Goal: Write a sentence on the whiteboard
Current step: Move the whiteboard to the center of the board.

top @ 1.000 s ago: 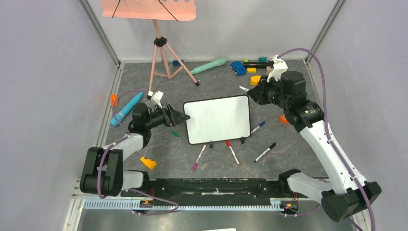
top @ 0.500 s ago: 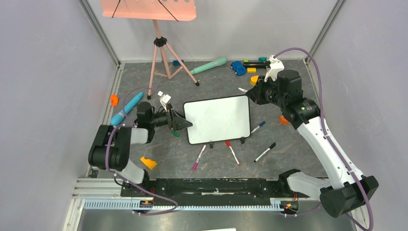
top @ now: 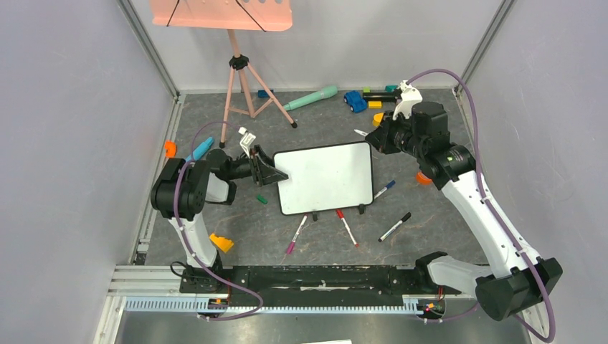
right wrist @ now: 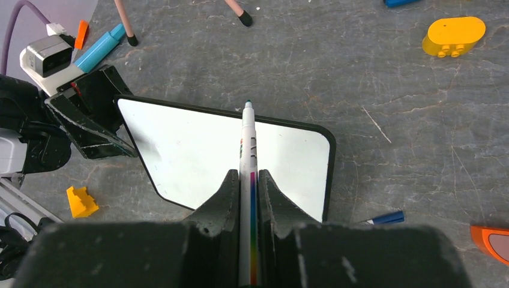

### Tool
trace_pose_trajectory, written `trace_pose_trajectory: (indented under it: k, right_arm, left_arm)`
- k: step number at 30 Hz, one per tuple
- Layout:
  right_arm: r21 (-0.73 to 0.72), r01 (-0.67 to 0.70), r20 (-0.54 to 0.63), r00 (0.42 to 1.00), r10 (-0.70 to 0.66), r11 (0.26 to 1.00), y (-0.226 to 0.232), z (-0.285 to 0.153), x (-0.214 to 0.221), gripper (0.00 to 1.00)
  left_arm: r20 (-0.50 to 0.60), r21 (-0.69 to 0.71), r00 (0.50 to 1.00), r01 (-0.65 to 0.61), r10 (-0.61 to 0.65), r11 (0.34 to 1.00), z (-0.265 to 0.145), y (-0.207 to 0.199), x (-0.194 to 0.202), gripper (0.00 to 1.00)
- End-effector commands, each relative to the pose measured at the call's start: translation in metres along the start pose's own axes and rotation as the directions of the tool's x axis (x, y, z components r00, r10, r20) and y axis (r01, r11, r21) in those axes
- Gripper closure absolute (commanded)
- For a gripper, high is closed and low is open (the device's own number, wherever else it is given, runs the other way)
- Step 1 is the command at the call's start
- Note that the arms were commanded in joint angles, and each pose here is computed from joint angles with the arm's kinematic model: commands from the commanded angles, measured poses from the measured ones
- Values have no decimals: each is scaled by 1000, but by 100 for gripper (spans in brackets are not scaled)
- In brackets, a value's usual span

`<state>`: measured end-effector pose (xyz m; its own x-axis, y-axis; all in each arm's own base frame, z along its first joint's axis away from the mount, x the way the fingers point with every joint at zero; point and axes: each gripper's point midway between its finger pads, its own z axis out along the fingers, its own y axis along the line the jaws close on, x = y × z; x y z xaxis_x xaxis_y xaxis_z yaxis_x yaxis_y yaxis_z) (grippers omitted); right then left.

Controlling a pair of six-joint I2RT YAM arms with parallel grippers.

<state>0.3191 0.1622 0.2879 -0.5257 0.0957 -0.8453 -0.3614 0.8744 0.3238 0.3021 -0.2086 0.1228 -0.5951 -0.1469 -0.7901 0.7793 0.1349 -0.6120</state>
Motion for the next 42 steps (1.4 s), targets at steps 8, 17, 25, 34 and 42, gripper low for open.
trace_pose_trajectory:
  k: [8,17,25,34,42]
  right_arm:
    - [-12,7,68,998,-6,1000,8,-7,-24,100]
    - [-18,7,67,998,-6,1000,9,-6,-24,100]
    - [-24,8,67,998,-6,1000,10,-8,-23,100]
    - [-20,16,79,997,-14,1000,10,-12,-25,100]
    - [-1,21,84,996,-21,1000,7,-17,-25,100]
  left_arm:
    - [-45,93,993,-103,107,990,-2,-9,3,37]
    - [-49,92,994,-94,98,991,-3,-9,6,80]
    - [-25,68,995,-94,96,993,-1,-5,1,98]
    - [26,28,993,-118,118,993,5,9,-17,98]
    - [82,-32,985,-148,150,989,8,22,-30,98]
